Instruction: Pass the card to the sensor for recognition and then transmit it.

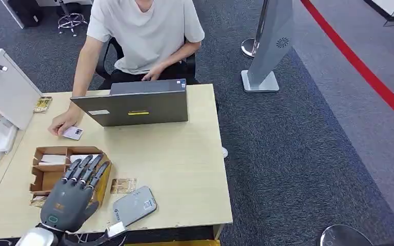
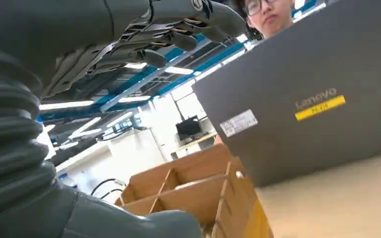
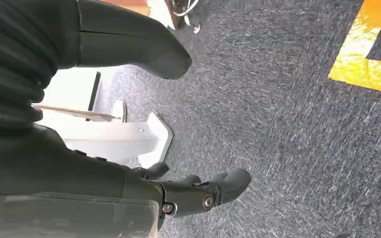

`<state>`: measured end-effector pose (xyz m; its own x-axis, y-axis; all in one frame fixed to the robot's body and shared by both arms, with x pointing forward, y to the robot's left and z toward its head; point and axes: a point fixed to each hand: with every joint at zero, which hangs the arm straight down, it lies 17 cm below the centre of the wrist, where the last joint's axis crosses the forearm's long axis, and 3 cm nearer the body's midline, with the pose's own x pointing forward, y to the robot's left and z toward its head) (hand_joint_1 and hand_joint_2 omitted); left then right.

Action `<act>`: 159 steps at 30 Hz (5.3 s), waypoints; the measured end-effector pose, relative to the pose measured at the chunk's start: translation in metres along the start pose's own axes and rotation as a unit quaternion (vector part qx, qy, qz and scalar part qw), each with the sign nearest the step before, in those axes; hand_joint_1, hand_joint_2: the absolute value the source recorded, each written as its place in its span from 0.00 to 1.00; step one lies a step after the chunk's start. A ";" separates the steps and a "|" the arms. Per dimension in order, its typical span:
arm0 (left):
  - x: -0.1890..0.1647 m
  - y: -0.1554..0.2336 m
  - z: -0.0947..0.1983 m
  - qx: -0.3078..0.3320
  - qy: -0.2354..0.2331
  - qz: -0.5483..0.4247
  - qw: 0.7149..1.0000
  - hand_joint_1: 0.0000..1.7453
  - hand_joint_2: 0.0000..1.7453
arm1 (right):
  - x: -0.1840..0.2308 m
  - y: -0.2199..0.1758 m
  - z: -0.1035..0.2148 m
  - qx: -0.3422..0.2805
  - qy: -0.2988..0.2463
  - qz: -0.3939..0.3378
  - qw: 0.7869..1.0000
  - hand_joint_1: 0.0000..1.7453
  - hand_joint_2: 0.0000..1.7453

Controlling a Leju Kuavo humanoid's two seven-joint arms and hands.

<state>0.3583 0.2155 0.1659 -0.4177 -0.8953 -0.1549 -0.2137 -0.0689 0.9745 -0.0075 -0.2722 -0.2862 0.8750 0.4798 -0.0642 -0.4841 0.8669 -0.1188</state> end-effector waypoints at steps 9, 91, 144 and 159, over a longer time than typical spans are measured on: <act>0.002 -0.008 0.016 -0.019 -0.009 -0.005 1.000 0.00 1.00 | -0.001 0.001 0.000 0.001 0.003 -0.010 1.000 0.00 1.00; -0.050 -0.071 0.031 -0.121 0.099 -0.002 0.988 0.00 1.00 | -0.003 0.000 0.000 -0.004 0.008 -0.004 1.000 0.00 1.00; -0.059 -0.085 0.041 -0.141 0.131 0.015 0.981 1.00 1.00 | -0.004 -0.002 0.000 -0.007 0.008 0.004 1.000 0.00 1.00; -0.059 -0.085 0.041 -0.141 0.131 0.016 0.981 1.00 1.00 | -0.004 -0.002 0.000 -0.008 0.008 0.004 1.000 0.00 1.00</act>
<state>0.3645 0.2919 0.0852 -0.1704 -0.9789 -0.1131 0.0644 -0.1256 0.9900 -0.0097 -0.2759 -0.2861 0.8706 0.4852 -0.0812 -0.4919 0.8603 -0.1338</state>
